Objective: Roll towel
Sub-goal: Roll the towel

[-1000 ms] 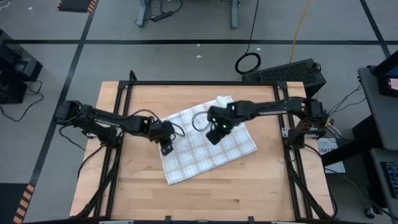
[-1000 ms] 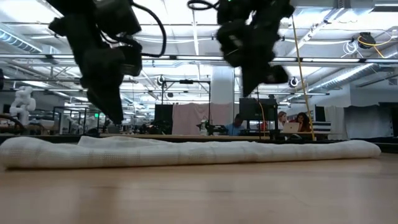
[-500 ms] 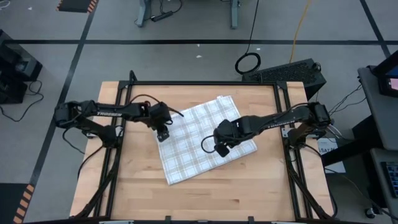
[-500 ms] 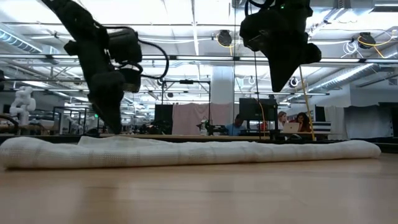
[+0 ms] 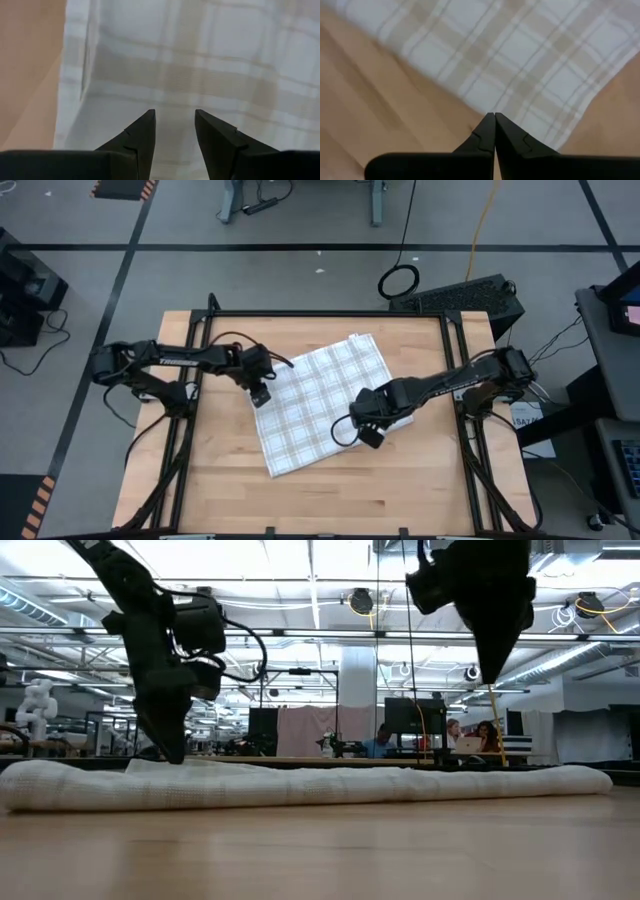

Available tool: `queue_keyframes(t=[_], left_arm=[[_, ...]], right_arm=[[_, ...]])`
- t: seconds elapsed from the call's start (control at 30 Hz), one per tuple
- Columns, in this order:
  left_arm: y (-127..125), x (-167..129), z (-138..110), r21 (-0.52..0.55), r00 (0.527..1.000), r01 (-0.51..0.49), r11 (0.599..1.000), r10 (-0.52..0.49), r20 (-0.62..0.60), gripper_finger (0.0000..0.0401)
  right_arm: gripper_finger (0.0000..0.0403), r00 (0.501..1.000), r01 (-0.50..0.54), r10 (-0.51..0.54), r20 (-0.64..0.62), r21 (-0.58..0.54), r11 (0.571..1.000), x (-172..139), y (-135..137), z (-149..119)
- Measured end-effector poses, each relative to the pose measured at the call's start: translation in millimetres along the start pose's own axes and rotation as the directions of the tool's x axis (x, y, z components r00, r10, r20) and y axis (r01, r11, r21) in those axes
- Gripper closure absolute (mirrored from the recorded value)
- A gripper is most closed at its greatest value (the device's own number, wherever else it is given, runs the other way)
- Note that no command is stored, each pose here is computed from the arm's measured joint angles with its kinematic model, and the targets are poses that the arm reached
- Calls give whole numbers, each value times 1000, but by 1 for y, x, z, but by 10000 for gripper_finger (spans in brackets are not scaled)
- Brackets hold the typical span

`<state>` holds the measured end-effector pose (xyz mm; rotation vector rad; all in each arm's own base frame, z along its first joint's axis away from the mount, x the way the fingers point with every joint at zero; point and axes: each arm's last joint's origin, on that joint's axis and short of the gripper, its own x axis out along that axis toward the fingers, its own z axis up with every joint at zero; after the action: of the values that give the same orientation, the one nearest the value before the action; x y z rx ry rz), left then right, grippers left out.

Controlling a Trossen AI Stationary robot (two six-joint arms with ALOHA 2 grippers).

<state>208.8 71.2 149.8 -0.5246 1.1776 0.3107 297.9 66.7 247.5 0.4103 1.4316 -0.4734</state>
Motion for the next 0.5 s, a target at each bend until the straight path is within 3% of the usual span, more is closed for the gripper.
queue_keyframes(t=[0.27, 0.5], left_arm=[[1, 4, -5, -201, 994, -112, 973, 106, -40, 258], [-7, 4, -17, -293, 982, -164, 942, 128, -137, 258]], right_arm=[[403, 995, 54, -71, -73, -210, 976, -1, -1, -13], [403, 999, 15, -23, -27, -246, 969, -22, -11, -20]])
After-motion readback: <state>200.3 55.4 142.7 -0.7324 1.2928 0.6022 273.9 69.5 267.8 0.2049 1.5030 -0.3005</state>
